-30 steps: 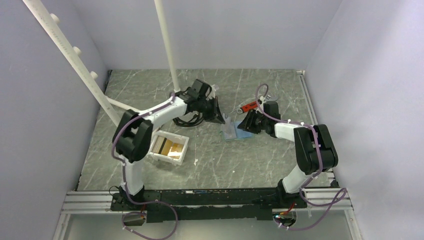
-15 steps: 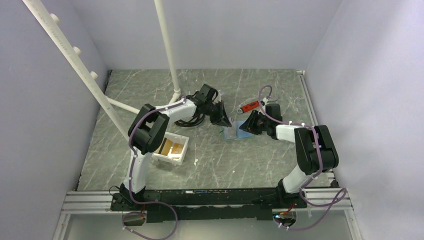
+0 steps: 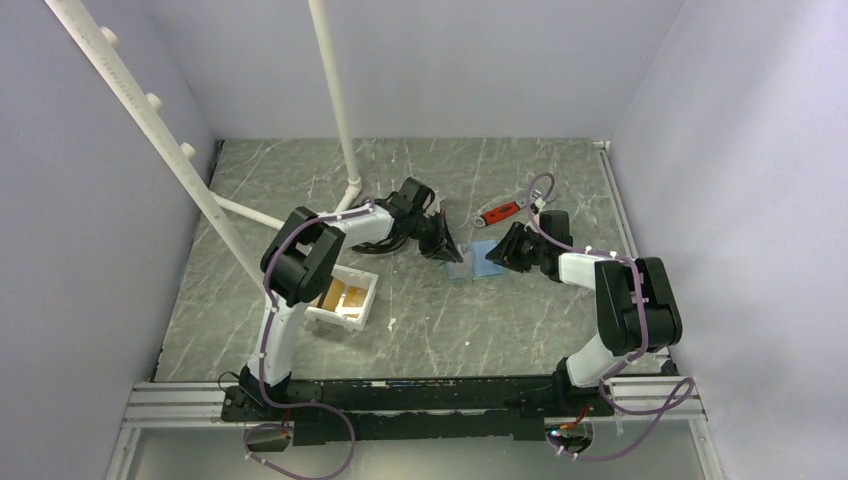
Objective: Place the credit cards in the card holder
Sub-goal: Insert the credit card into the card holder.
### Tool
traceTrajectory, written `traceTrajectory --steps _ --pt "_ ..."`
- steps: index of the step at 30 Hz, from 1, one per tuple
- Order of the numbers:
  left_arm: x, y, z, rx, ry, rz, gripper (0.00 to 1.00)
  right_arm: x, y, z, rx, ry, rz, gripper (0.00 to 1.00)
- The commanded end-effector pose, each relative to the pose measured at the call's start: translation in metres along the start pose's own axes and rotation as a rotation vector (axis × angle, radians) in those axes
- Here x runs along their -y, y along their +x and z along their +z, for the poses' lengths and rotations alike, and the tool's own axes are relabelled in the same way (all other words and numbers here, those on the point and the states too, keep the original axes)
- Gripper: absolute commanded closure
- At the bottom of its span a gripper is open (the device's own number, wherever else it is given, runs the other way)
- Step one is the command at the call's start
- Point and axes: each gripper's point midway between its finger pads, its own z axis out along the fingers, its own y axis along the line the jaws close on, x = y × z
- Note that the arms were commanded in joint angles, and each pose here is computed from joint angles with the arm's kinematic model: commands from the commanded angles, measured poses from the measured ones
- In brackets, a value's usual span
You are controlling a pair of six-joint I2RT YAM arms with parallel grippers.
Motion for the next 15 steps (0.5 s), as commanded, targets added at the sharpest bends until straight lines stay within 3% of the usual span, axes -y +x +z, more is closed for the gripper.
traceTrajectory --steps 1,15 --pt "0.003 0.003 -0.003 0.004 0.035 -0.023 1.0 0.001 0.001 0.002 0.0 -0.015 -0.003 0.66" --pt "0.0 -0.011 0.009 0.029 0.143 -0.032 1.0 0.001 0.004 0.006 -0.019 -0.029 0.0 0.66"
